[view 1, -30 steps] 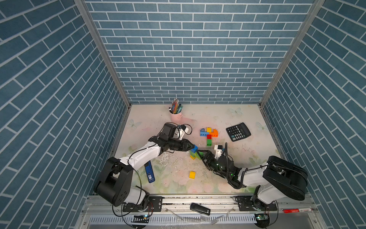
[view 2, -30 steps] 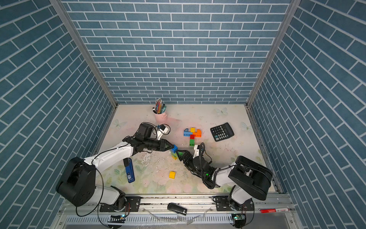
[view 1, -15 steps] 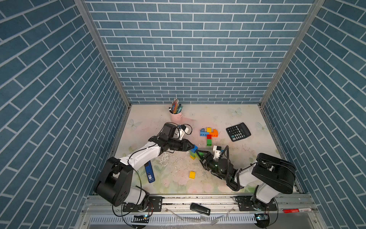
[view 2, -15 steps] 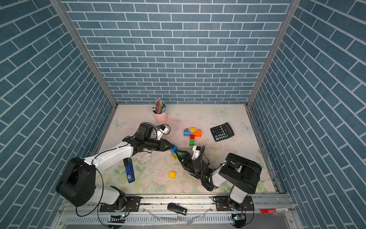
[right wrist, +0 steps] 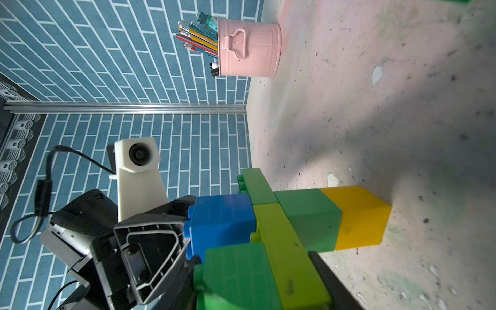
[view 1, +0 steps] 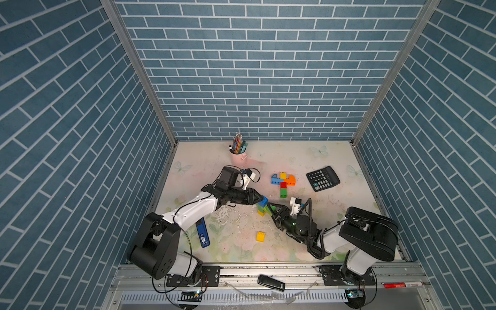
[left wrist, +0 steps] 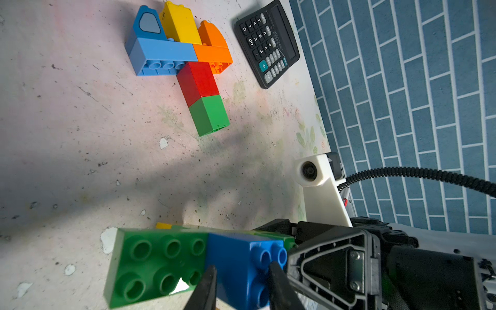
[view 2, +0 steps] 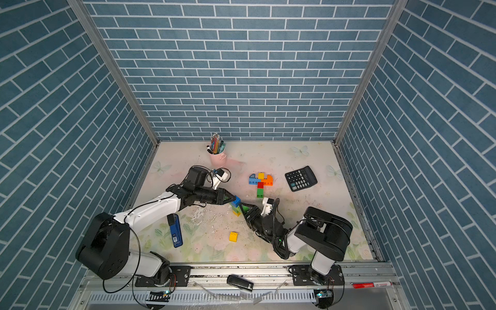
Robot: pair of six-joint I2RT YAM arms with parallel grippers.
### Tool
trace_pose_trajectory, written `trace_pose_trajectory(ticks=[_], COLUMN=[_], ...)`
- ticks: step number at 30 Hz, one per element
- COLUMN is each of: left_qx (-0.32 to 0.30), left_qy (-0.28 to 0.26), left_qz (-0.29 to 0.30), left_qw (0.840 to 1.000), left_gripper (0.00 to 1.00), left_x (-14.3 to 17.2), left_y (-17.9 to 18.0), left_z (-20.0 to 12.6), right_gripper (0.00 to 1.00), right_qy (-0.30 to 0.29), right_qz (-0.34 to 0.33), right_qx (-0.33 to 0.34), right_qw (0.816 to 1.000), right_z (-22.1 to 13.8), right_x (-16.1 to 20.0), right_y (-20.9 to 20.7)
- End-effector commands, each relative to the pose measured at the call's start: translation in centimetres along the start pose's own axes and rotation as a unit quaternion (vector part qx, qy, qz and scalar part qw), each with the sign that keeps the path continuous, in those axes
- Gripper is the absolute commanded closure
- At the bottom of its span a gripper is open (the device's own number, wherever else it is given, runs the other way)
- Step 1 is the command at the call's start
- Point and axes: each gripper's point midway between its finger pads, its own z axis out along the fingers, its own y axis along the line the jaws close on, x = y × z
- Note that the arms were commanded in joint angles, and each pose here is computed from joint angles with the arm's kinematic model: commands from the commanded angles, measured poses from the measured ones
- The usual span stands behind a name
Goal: Assemble a fork with lego
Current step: Assemble the lego brick with the lego brick, then pick up the lego brick from the center of the board.
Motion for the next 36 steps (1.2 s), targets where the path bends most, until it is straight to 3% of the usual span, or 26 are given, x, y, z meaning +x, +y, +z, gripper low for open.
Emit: trace_pose_trajectory(ticks=[1, 6, 10, 15, 17, 19, 23, 30, 36], left_qx=[-0.017, -0.017, -0.016, -0.016, -0.015, -0.013, -0.013, -0.010, -0.001], left_qy=[0.014, 0.014, 0.015, 0.014, 0.013, 0.012, 0.010, 0.006, -0.002], left_qz=[-0.005, -0.005, -0.005, -0.004, -0.004, -0.003, -0.002, -0.001, 0.004], left_qw=[1.000, 1.000, 1.000, 1.000, 1.000, 1.000, 1.000, 1.000, 1.000], left_gripper=[0.66, 0.67, 0.67, 0.67, 0.67, 0.67, 0.66, 0.63, 0.56], left_x=[0.8, 0.8, 0.8, 0.7, 0.6, 0.5, 0.4, 0.3, -0.5], left_y=[0.7, 0.7, 0.7, 0.6, 0.6, 0.4, 0.4, 0.2, -0.6], left_z=[0.1, 0.1, 0.2, 0.1, 0.1, 0.1, 0.1, 0.0, -0.3], right_gripper=[0.43, 0.43, 0.18, 0.04, 0.02, 0.02, 0.03, 0.09, 0.11], right_qy=[-0.005, -0.007, -0.011, -0.034, -0.041, -0.044, -0.041, 0.012, 0.012], right_qz=[0.013, 0.015, -0.002, -0.070, -0.111, -0.170, -0.304, -0.381, -0.390], right_qx=[0.018, 0.024, 0.032, 0.080, 0.111, 0.162, 0.254, 0.356, 0.350], right_qw=[1.000, 1.000, 0.999, 0.994, 0.987, 0.971, 0.917, 0.853, 0.852], right_z=[0.0, 0.0, -0.3, -2.0, -3.0, -4.3, -7.5, -8.7, -7.5], right_x=[0.0, 0.1, -0.1, -1.5, -2.0, -2.7, -3.7, 1.1, 2.5], right_y=[-1.4, -2.0, -2.2, -2.6, -2.4, -2.2, -0.1, -1.3, -1.6])
